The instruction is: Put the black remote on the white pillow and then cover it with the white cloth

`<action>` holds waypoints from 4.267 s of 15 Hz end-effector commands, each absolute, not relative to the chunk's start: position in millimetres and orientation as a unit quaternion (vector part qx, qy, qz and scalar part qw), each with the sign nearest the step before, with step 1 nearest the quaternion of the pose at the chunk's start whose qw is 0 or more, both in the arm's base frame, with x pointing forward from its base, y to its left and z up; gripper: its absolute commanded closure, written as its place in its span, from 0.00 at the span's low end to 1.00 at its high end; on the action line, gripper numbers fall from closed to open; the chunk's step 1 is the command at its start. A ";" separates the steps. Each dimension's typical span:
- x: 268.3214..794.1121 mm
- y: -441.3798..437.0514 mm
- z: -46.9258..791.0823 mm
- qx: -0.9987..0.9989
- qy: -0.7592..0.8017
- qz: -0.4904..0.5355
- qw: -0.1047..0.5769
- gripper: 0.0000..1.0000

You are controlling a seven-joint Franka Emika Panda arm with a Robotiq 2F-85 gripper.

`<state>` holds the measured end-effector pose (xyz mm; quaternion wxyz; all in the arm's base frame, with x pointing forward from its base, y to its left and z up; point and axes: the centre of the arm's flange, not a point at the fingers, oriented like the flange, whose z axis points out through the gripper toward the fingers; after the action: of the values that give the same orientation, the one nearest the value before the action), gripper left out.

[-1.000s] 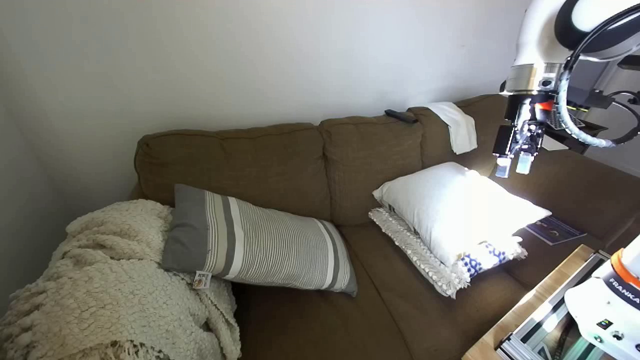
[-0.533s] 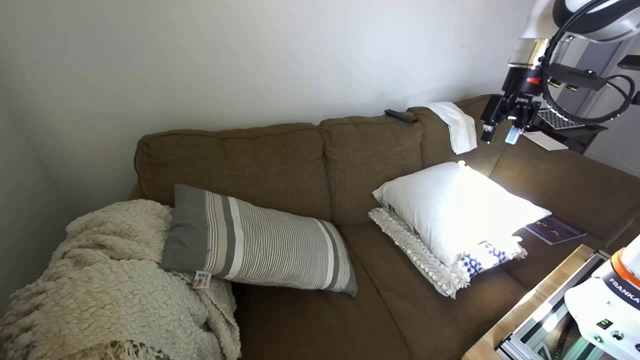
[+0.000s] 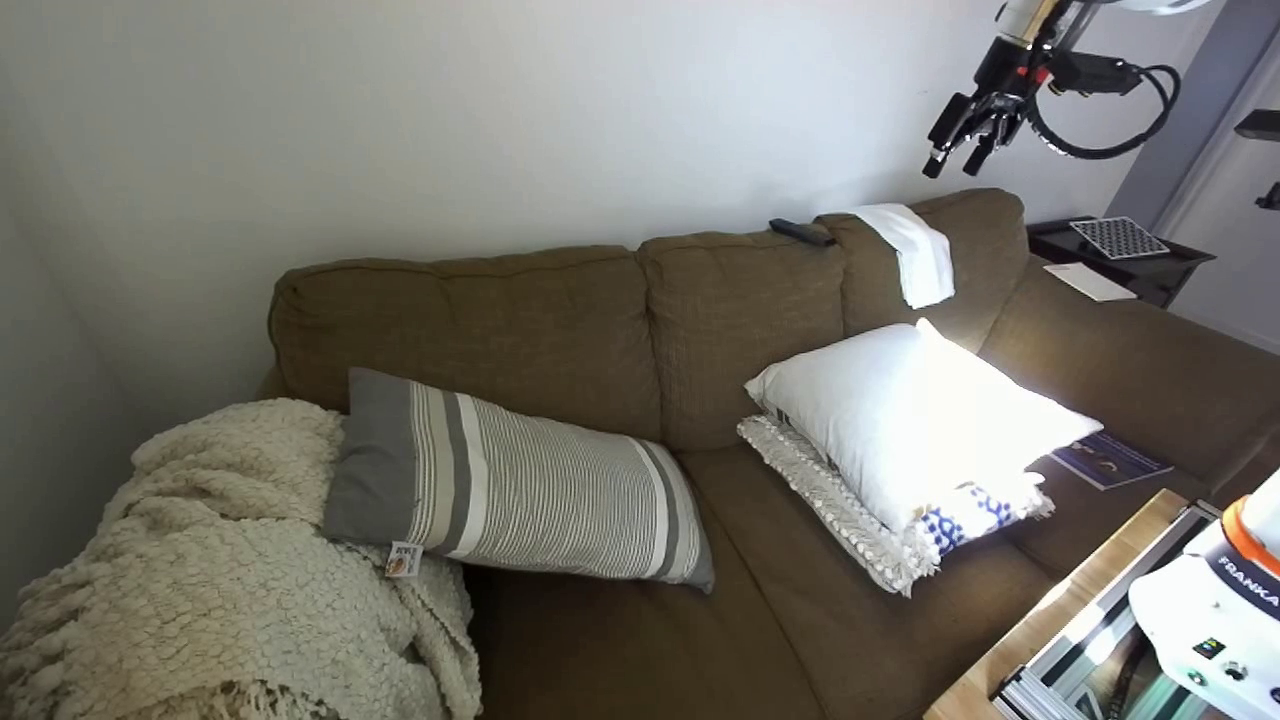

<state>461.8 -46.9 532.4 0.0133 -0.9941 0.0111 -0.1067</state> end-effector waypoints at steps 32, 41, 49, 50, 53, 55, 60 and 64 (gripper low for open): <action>673.8 -216.9 399.4 -0.984 0.066 -0.141 -0.082 0.00; 736.0 -252.0 331.8 -0.990 0.061 -0.079 -0.096 0.00; 790.7 -266.6 275.2 -0.978 0.047 -0.181 -0.092 0.00; 794.1 -269.8 271.0 -0.976 0.041 -0.194 -0.093 0.00; 804.9 -277.1 260.4 -0.971 0.035 -0.220 -0.082 0.00; 810.9 -280.1 255.7 -0.969 0.028 -0.235 -0.070 0.00; 825.0 -283.1 246.1 -0.966 0.011 -0.257 -0.041 0.00; 830.0 -282.8 234.8 -0.965 -0.002 -0.260 -0.030 0.34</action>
<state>797.1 -265.0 248.1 -0.0495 -0.9665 0.0094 -0.2517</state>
